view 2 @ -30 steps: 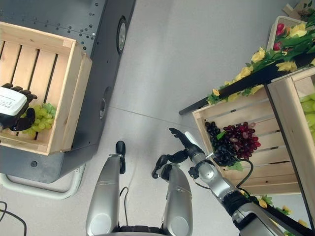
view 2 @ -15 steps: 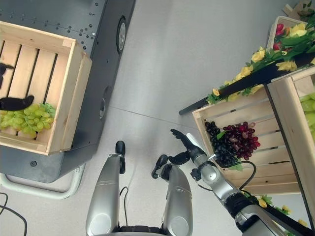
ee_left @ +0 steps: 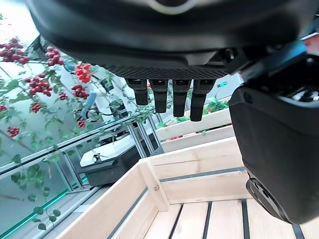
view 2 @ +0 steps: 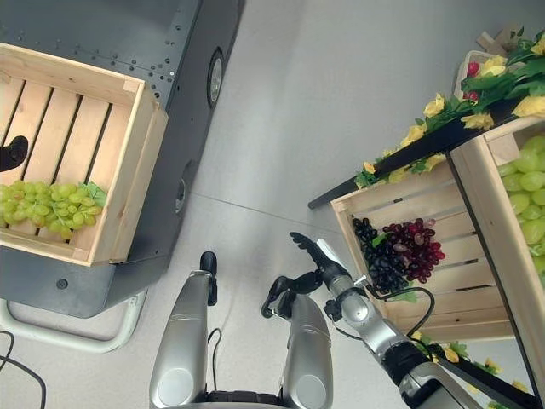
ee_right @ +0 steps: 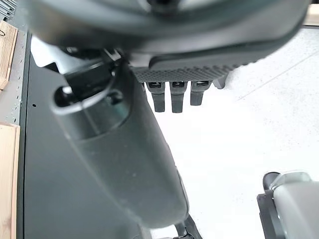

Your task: Pick up the fruits from the basket on one side to the basket on the other side

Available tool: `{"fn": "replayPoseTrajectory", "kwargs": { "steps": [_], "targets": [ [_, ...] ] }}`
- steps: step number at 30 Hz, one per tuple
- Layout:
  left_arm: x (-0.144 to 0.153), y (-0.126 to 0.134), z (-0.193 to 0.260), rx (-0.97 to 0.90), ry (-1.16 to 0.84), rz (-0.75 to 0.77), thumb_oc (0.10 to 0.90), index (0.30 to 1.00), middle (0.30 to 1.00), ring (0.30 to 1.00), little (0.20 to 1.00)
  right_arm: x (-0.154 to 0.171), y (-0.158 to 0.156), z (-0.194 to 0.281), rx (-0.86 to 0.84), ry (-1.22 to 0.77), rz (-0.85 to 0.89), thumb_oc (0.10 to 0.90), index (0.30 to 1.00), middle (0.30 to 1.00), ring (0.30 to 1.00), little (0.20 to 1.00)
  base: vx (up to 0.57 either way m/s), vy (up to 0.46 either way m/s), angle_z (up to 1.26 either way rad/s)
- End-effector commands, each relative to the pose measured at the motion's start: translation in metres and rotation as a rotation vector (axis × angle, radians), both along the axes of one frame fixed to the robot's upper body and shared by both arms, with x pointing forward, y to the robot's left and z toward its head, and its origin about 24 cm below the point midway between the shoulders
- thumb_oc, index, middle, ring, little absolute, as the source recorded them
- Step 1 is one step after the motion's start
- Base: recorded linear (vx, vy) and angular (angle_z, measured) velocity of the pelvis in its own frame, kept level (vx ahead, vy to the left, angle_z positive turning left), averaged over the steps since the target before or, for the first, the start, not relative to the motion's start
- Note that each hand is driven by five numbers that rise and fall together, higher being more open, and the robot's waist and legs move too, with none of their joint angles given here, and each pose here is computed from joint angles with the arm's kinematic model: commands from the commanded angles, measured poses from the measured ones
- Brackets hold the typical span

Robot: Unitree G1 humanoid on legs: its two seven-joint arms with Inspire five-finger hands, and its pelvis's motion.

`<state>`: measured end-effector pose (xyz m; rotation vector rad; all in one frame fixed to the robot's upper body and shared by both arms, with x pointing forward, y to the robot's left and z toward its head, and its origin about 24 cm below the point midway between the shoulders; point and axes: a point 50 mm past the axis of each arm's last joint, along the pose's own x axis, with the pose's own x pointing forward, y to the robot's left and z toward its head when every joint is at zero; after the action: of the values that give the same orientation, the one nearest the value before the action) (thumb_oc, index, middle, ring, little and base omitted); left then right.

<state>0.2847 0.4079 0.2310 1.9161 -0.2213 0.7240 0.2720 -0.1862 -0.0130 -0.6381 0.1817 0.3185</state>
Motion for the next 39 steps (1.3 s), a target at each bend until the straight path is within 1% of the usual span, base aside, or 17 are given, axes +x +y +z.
{"fn": "replayPoseTrajectory", "kwargs": {
  "steps": [1,2,4,5,8,12,15,19,26,30,34,39],
  "targets": [
    [-0.010,0.001,0.049,0.068,-0.042,-0.029,0.800,0.900,0.900,0.900,0.900,0.001,-0.011,0.016,-0.014,-0.095,0.021,0.800,0.900,0.900,0.900,0.900,0.00,0.000,0.00],
    [-0.009,0.000,0.047,0.072,-0.012,-0.037,0.800,0.900,0.900,0.900,0.900,0.001,-0.012,0.016,-0.015,-0.094,0.020,0.800,0.900,0.900,0.900,0.900,0.00,0.000,0.00],
    [-0.008,-0.005,0.037,0.042,0.112,-0.077,0.800,0.900,0.900,0.900,0.900,0.001,-0.016,0.018,-0.029,-0.095,0.011,0.800,0.900,0.900,0.900,0.900,0.00,0.000,0.00],
    [-0.007,-0.005,0.035,0.036,0.132,-0.079,0.800,0.900,0.900,0.900,0.900,0.001,-0.017,0.018,-0.031,-0.095,0.010,0.800,0.900,0.900,0.900,0.900,0.00,0.000,0.00],
    [-0.009,-0.004,0.019,-0.003,0.302,-0.088,0.800,0.900,0.900,0.900,0.900,0.001,-0.024,0.020,-0.051,-0.098,0.001,0.800,0.900,0.900,0.900,0.900,-0.02,0.037,-0.02],
    [-0.011,-0.006,0.004,-0.031,0.402,-0.106,0.800,0.900,0.900,0.900,0.900,0.000,-0.030,0.022,-0.065,-0.099,-0.012,0.800,0.900,0.900,0.900,0.900,-0.01,0.009,-0.01],
    [-0.011,-0.006,-0.005,-0.016,0.483,-0.102,0.800,0.900,0.900,0.900,0.900,0.001,-0.037,0.023,-0.076,-0.098,-0.016,0.800,0.900,0.900,0.900,0.900,0.00,0.000,0.00],
    [-0.012,-0.002,-0.009,-0.026,0.535,-0.067,0.800,0.900,0.900,0.900,0.900,0.000,-0.041,0.024,-0.083,-0.094,-0.017,0.800,0.900,0.900,0.900,0.900,0.00,0.000,0.00],
    [-0.010,-0.005,-0.007,-0.054,0.579,-0.059,0.800,0.900,0.900,0.900,0.900,-0.001,-0.043,0.025,-0.081,-0.097,-0.013,0.800,0.900,0.900,0.900,0.900,0.00,0.001,0.00],
    [-0.010,-0.002,-0.013,-0.042,0.626,-0.022,0.800,0.900,0.900,0.900,0.900,-0.001,-0.043,0.026,-0.080,-0.102,-0.019,0.800,0.900,0.900,0.900,0.900,0.00,0.007,-0.02],
    [-0.013,0.003,-0.021,-0.080,0.675,0.029,0.800,0.900,0.900,0.900,0.900,0.000,-0.044,0.027,-0.084,-0.103,-0.023,0.800,0.900,0.900,0.900,0.900,0.00,0.000,0.00],
    [-0.012,0.006,-0.028,-0.118,0.702,0.049,0.800,0.900,0.900,0.900,0.900,0.001,-0.044,0.027,-0.081,-0.101,-0.025,0.800,0.900,0.900,0.900,0.900,0.00,0.000,0.00]
  ]
}}
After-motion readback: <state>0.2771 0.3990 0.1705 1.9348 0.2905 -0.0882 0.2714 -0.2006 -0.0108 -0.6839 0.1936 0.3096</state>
